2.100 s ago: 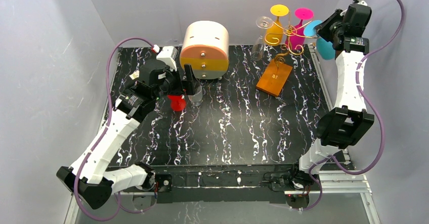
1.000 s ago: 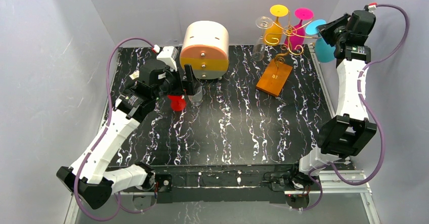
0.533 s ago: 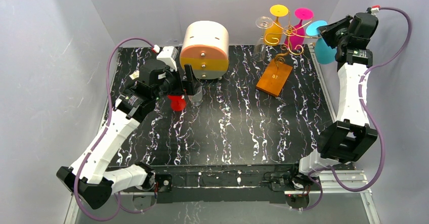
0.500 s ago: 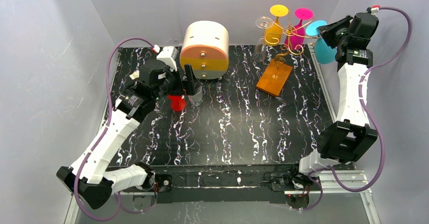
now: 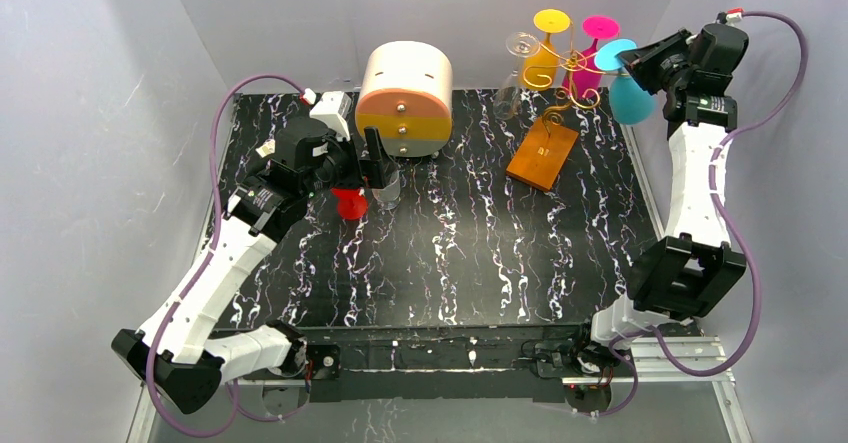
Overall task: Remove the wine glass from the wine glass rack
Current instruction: Pick up the wine glass from the wine rack.
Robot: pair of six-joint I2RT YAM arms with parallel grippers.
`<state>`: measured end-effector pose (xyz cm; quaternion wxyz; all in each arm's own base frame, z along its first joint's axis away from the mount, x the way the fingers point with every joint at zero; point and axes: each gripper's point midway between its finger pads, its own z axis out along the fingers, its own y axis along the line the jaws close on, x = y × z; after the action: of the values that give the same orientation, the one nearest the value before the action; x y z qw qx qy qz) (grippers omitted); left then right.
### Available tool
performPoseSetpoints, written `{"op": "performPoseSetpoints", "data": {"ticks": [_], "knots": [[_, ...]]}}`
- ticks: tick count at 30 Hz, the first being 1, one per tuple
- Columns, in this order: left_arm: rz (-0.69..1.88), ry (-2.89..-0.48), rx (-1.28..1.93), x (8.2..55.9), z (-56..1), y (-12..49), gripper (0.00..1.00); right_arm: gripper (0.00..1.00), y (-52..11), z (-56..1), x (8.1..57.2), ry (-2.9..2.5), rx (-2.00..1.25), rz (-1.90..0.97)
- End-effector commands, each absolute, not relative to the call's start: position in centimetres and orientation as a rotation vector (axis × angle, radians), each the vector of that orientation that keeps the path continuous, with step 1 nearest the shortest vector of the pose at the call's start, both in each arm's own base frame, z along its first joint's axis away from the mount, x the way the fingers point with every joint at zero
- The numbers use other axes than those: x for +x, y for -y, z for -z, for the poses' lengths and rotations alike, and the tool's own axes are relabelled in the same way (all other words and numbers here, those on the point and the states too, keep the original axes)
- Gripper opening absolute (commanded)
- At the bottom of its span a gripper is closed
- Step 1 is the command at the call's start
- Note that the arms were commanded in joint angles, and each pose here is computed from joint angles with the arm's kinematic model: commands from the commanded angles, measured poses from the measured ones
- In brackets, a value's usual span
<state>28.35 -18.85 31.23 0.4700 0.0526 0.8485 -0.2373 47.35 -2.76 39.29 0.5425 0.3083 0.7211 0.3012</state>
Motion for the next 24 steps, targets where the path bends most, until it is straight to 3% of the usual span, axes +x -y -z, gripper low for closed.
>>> {"op": "performPoseSetpoints", "data": {"ticks": [1,14,24], "knots": [[0.607,-2.024,0.126,28.2,-33.3,18.7,0.98,0.01,2.8,-41.7,48.3,-1.654,0.683,-0.749],[0.612,-2.029,0.125,28.3,-33.2,18.9,0.98,0.01,2.0,-41.9,51.0,-1.686,0.579,-0.786],[0.595,-2.036,0.115,28.8,-32.5,18.8,0.98,0.01,3.1,-44.5,51.0,-1.516,0.498,-0.55]]}}
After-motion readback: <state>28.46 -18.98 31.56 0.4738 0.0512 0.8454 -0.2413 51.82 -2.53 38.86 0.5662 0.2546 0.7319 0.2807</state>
